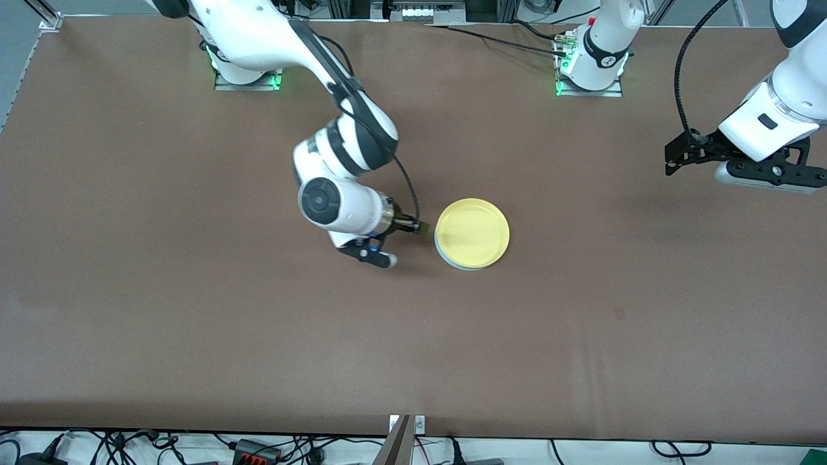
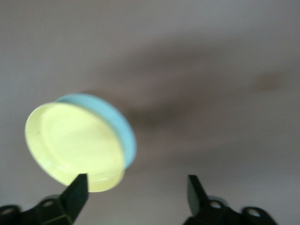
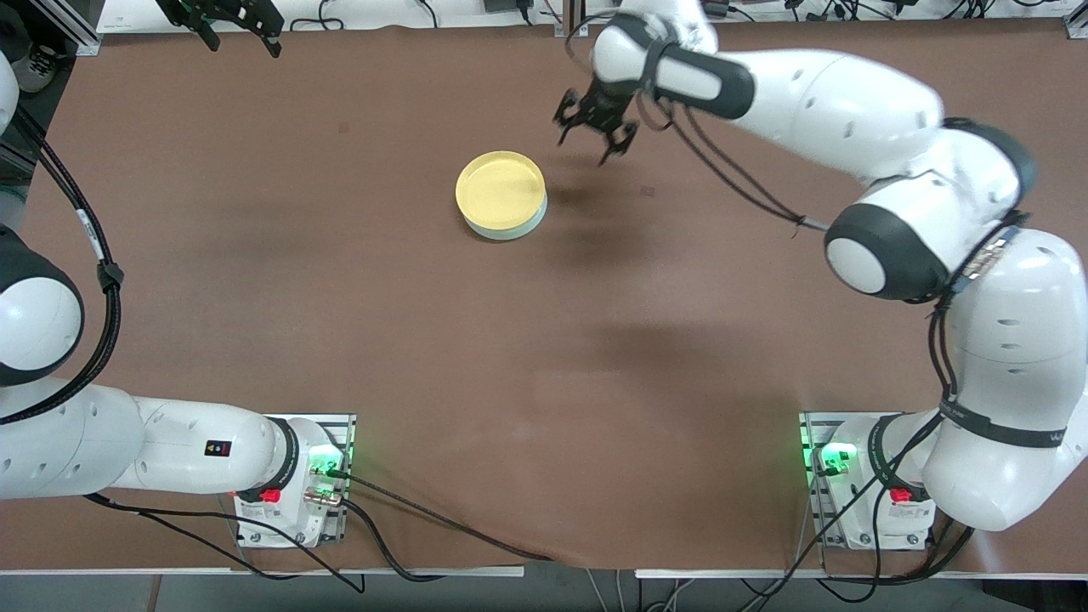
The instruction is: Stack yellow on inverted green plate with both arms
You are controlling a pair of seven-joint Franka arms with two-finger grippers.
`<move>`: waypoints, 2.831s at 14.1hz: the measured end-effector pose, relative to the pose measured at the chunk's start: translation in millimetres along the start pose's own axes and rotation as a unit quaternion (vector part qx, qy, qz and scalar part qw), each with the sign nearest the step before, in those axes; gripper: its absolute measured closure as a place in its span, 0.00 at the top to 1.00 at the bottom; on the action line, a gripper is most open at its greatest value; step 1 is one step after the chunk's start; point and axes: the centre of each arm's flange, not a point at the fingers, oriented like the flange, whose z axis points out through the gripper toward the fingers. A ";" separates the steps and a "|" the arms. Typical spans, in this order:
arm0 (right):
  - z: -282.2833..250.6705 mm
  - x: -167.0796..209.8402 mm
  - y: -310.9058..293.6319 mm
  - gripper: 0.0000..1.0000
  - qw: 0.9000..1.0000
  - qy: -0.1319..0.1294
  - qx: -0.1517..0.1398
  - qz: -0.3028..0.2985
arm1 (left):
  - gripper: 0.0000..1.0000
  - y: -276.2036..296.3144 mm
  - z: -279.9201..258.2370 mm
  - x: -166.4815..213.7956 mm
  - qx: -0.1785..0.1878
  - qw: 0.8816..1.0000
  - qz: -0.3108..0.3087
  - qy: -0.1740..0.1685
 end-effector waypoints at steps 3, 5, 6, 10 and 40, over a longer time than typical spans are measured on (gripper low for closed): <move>-89.4 28.0 54.0 1.00 0.996 0.057 -0.070 -0.029 | 1.00 1.2 -3.7 0.5 0.000 1.000 0.001 0.004; -134.9 55.7 100.8 1.00 0.993 0.068 -0.090 -0.033 | 1.00 2.3 -5.7 0.8 0.000 1.000 0.002 0.006; -154.9 73.7 130.6 1.00 0.992 0.067 -0.096 -0.035 | 1.00 2.8 -5.9 0.8 0.000 1.000 0.003 0.006; -214.3 123.6 232.1 1.00 0.992 0.070 -0.098 -0.025 | 1.00 3.9 -6.2 0.9 0.000 1.000 0.004 0.006; -349.7 37.5 393.6 1.00 0.977 0.109 -0.127 -0.132 | 1.00 10.7 -8.3 1.5 0.001 1.000 0.010 0.009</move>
